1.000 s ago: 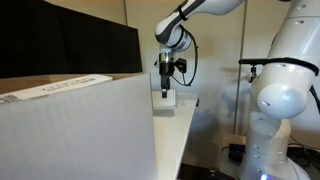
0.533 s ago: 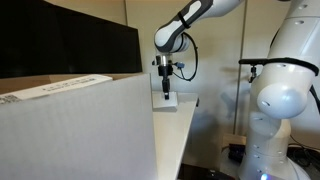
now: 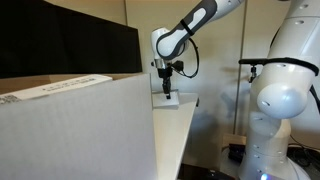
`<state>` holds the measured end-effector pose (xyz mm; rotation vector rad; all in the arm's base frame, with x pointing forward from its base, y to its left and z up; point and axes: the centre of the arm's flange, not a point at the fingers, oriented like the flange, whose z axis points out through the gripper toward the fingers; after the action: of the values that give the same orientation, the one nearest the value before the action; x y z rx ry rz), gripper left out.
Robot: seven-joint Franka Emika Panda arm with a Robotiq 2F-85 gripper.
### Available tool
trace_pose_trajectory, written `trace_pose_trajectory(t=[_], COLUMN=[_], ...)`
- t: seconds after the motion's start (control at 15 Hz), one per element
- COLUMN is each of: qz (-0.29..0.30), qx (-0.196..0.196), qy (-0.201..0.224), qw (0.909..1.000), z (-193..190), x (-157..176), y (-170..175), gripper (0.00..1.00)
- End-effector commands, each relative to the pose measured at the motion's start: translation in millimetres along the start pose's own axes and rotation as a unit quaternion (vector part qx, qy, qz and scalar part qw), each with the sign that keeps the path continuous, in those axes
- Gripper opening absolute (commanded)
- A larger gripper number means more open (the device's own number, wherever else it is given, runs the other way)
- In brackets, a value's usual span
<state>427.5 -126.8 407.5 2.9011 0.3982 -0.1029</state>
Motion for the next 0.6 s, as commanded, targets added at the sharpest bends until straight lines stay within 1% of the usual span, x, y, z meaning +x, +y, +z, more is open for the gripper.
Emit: trace_pose_trajectory(t=[0.0,0.13,0.53], qz=[0.016,0.022,0.039], qx=[-0.03,-0.031,-0.032], qy=[0.008,0.016,0.064], qw=[0.9994,0.9992,0.9967], z=[3.4,4.0,6.2], x=[-6.6,-5.7,-0.5], y=[-4.2,-4.6,-6.9], gripper=[0.33,0.33,0.33])
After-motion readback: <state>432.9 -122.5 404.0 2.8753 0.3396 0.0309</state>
